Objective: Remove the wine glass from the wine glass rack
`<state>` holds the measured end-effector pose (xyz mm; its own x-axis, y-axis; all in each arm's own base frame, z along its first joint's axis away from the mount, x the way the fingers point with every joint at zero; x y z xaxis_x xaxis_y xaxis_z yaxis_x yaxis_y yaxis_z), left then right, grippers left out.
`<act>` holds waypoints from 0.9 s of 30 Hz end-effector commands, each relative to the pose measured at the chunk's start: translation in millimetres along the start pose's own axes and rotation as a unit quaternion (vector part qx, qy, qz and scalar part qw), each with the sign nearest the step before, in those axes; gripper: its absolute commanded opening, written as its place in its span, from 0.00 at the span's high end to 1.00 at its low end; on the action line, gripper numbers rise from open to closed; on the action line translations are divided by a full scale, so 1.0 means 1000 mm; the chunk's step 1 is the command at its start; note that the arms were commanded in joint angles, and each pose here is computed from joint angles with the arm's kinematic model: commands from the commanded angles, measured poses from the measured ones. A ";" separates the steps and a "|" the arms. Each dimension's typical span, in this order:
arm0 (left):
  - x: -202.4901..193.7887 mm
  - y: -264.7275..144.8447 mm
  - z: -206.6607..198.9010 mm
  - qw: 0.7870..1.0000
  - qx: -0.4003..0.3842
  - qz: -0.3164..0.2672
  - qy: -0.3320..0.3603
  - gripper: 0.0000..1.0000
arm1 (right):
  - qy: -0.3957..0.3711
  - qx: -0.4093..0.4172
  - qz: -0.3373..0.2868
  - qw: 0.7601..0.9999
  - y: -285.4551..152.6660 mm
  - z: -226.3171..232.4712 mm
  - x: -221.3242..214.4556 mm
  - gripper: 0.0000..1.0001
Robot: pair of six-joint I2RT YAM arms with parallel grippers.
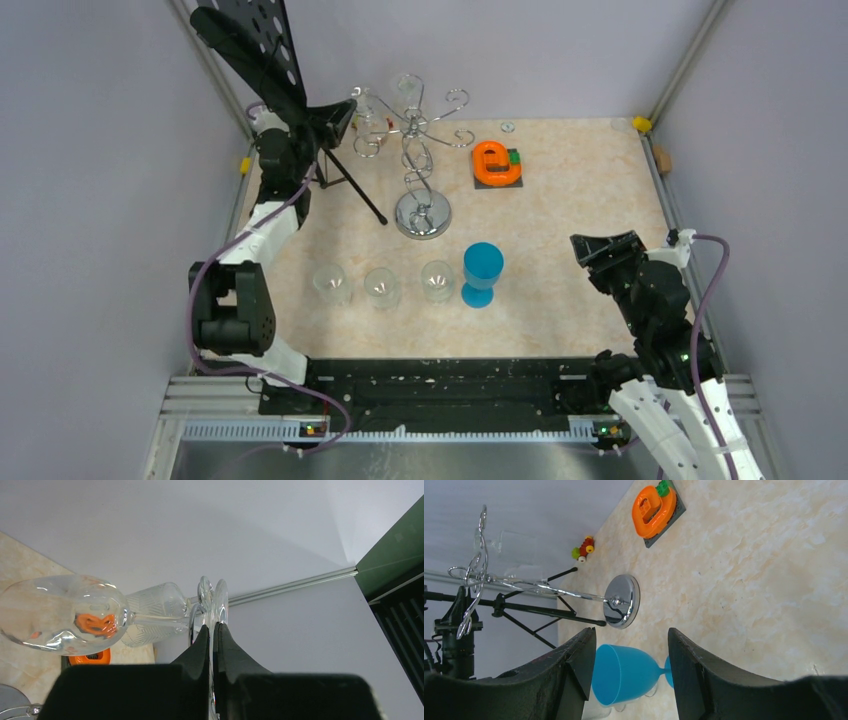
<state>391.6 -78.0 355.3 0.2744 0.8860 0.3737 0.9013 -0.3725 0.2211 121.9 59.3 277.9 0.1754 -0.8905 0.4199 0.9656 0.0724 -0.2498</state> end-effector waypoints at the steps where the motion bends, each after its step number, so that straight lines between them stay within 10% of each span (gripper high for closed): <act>1: 0.002 0.003 -0.029 0.996 -0.090 -0.013 0.021 1.00 | 0.004 0.014 -0.009 1.000 0.000 0.005 0.003 0.44; 27: -0.006 -0.019 -0.040 0.998 -0.058 0.028 0.010 1.00 | 0.005 0.013 -0.005 1.000 -0.002 0.003 0.002 0.44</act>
<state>384.0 -90.0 353.0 0.3798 0.8616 0.3367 0.8551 -0.4659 0.2276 121.5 59.2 277.6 0.1761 -0.8902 0.4201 0.9651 0.0722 -0.2516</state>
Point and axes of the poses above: each gripper's point midway between its finger pads, its own y axis out along the fingers, its own z axis along the line the jaws close on, x = y × z, the point moved 10 cm from there along -y, back along the fingers, and after that the axes turned 10 degrees about y, right-handed, at the moved point
